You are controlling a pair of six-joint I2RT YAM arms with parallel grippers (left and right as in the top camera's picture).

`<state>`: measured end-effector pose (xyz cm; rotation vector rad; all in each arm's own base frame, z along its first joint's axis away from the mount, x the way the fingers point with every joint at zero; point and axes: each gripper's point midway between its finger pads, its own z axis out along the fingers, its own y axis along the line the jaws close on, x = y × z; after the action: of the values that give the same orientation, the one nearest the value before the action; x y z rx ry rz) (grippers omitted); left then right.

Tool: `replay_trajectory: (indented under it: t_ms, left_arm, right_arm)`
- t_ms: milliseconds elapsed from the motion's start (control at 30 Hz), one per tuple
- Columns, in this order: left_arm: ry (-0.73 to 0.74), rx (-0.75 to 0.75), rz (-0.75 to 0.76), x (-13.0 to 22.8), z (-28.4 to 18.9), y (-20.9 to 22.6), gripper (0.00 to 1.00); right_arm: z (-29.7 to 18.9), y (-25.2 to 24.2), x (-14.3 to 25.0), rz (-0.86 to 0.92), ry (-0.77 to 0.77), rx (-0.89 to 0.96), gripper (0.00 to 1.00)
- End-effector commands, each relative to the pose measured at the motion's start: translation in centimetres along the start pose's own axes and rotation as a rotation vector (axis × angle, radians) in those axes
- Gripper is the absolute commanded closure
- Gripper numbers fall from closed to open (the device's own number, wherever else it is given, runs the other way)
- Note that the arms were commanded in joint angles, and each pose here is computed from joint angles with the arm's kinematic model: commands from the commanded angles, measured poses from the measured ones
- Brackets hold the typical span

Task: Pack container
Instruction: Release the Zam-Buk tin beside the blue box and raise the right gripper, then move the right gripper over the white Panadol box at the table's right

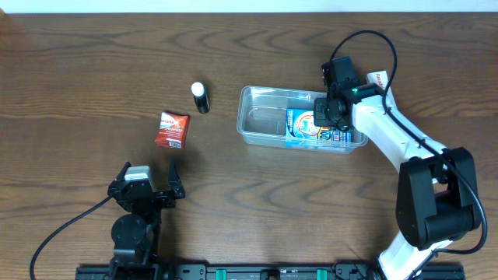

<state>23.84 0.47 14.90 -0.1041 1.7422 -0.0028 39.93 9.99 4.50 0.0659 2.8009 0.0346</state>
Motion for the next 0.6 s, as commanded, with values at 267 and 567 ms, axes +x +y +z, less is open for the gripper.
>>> replay_trajectory:
  t_ms: [267, 567]
  left_arm:
    - [0.027, 0.006, 0.02, 0.8, 0.0, 0.0, 0.02]
    - [0.027, 0.006, 0.019, 0.8, 0.0, 0.0, 0.02]
  right_arm:
    - [-1.0, 0.8, -1.1, -0.054, -0.021, -0.043, 0.91]
    - [-11.9, 2.7, -6.8, -0.109, -0.263, -0.175, 0.82]
